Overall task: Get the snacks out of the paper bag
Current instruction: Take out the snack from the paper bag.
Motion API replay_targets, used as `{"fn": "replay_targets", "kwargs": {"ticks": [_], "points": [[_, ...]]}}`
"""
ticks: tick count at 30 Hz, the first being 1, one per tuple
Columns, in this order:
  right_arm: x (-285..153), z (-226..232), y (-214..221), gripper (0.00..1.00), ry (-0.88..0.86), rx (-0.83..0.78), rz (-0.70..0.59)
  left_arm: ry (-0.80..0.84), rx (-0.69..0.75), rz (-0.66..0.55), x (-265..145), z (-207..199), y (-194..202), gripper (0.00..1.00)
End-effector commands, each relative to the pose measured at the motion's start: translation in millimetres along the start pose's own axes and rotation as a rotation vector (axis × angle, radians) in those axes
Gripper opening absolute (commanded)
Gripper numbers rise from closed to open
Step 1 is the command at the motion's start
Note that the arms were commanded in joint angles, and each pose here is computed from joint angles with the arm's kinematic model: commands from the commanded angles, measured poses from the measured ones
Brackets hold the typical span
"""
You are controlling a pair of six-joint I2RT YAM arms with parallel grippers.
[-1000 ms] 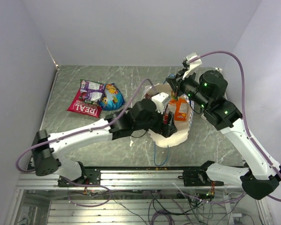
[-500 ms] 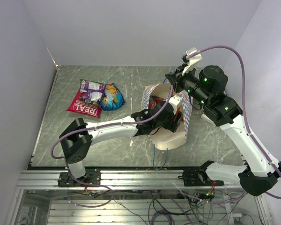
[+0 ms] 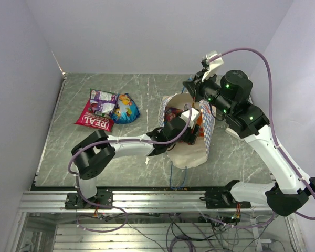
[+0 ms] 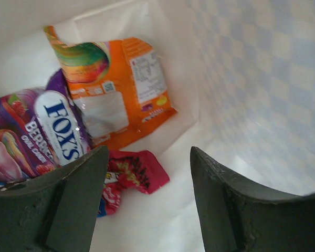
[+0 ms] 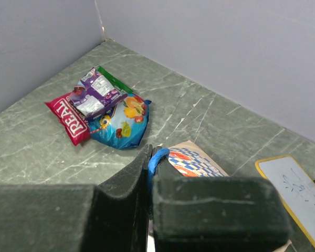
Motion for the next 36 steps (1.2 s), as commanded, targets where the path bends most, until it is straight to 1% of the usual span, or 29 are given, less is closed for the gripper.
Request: {"fn": "replay_targets", "kwargs": {"ticks": [1,3,4,5,6,10,14,15,17,21,27,32,36], "points": [[-4,5,-27,0.0,-0.023,-0.003,-0.081,-0.034,0.003,-0.136,14,16,-31,0.72],[-4,5,-27,0.0,-0.019,-0.003,-0.08,-0.056,0.001,-0.136,20,24,-29,0.67],[-5,4,-28,0.0,-0.017,-0.004,-0.083,-0.067,-0.005,-0.137,24,28,-28,0.61],[-5,4,-28,0.0,-0.014,-0.005,-0.084,-0.076,-0.01,-0.139,27,32,-27,0.59],[-5,4,-28,0.0,-0.014,-0.005,-0.084,-0.082,-0.01,-0.137,33,34,-27,0.59],[-5,5,-30,0.0,-0.022,-0.007,-0.083,-0.114,0.005,-0.123,56,38,-26,0.68],[-6,5,-32,0.0,-0.019,-0.013,-0.078,-0.165,-0.004,-0.126,77,43,-31,0.71],[-6,5,-32,0.0,-0.019,-0.016,-0.078,-0.185,-0.012,-0.116,82,46,-29,0.74],[-6,5,-32,0.0,-0.023,-0.022,-0.073,-0.223,-0.025,-0.102,89,52,-24,0.79],[-5,7,-29,0.0,-0.036,-0.028,-0.052,-0.328,-0.035,-0.105,94,70,-9,0.94],[-5,6,-25,0.0,-0.034,-0.054,-0.01,-0.341,-0.016,-0.098,107,72,11,1.0],[-8,5,-24,0.0,-0.031,-0.075,0.007,-0.289,0.001,-0.065,122,64,37,0.99],[-11,6,-25,0.0,-0.036,-0.083,0.01,-0.272,0.015,-0.042,123,61,42,0.82]]}}
Point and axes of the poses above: each gripper's point midway between its finger pads, its own x axis out along the fingers, its own z axis along the line the jaws close on, y = z × x, the point moved 1 cm from there along -x, back along the fingers, and after that the axes turned 7 degrees about x, right-handed, at the moved point
